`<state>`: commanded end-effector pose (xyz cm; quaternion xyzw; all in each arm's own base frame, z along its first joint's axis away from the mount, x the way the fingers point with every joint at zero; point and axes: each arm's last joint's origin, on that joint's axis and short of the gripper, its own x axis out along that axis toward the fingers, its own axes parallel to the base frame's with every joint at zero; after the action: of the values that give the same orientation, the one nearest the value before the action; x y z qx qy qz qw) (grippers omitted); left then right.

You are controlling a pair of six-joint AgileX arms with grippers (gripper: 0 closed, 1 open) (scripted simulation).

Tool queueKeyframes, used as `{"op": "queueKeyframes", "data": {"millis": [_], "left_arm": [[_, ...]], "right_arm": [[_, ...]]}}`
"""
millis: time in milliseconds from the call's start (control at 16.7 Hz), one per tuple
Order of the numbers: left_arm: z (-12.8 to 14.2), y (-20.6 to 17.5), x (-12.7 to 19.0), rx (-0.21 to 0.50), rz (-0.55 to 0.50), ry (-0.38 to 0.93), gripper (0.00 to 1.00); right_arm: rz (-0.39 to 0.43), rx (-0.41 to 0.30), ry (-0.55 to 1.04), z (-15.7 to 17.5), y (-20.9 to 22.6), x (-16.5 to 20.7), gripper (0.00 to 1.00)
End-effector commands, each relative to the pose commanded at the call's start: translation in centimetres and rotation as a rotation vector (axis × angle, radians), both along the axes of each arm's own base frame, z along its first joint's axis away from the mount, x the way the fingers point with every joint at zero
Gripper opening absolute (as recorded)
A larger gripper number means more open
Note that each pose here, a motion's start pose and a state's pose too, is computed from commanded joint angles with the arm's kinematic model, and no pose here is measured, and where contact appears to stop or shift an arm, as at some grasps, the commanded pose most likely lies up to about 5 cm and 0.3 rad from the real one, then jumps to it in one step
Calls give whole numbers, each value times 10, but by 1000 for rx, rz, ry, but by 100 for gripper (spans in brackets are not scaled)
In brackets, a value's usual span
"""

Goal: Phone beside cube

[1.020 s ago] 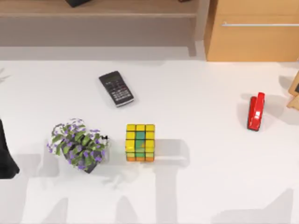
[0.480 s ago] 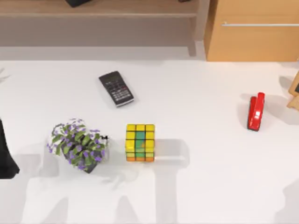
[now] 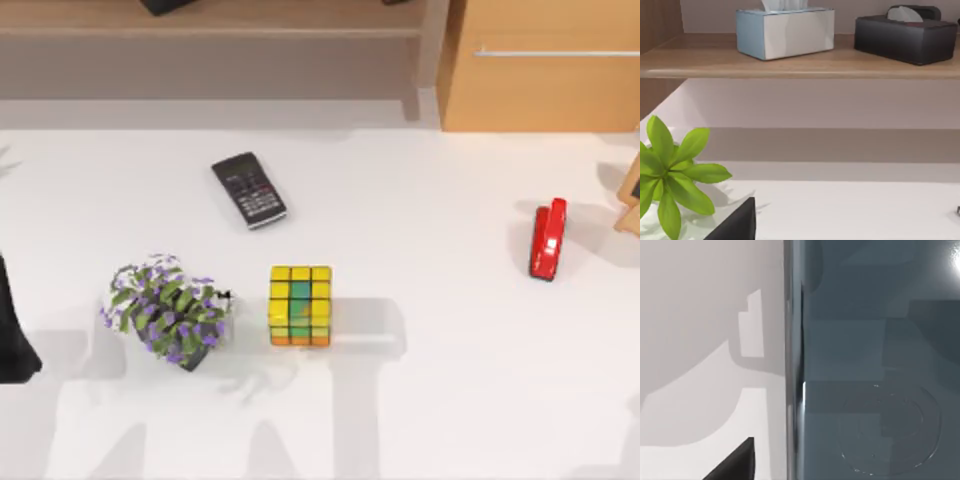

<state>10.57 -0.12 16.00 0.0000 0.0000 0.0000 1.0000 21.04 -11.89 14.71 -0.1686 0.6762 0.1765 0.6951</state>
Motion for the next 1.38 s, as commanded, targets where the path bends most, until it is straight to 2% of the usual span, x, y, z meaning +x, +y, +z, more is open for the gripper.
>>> {"op": "queueKeyframes", "data": {"millis": [180, 540, 780, 1380], "left_arm": [[0, 0, 0, 0, 0, 0, 100], [0, 0, 0, 0, 0, 0, 100], [0, 0, 0, 0, 0, 0, 100], [0, 0, 0, 0, 0, 0, 100]], "right_arm": [[0, 1, 2, -5, 1, 0, 100], [0, -1, -1, -39, 1, 1, 100], [0, 0, 0, -40, 1, 1, 100], [0, 0, 0, -40, 1, 1, 25]]}}
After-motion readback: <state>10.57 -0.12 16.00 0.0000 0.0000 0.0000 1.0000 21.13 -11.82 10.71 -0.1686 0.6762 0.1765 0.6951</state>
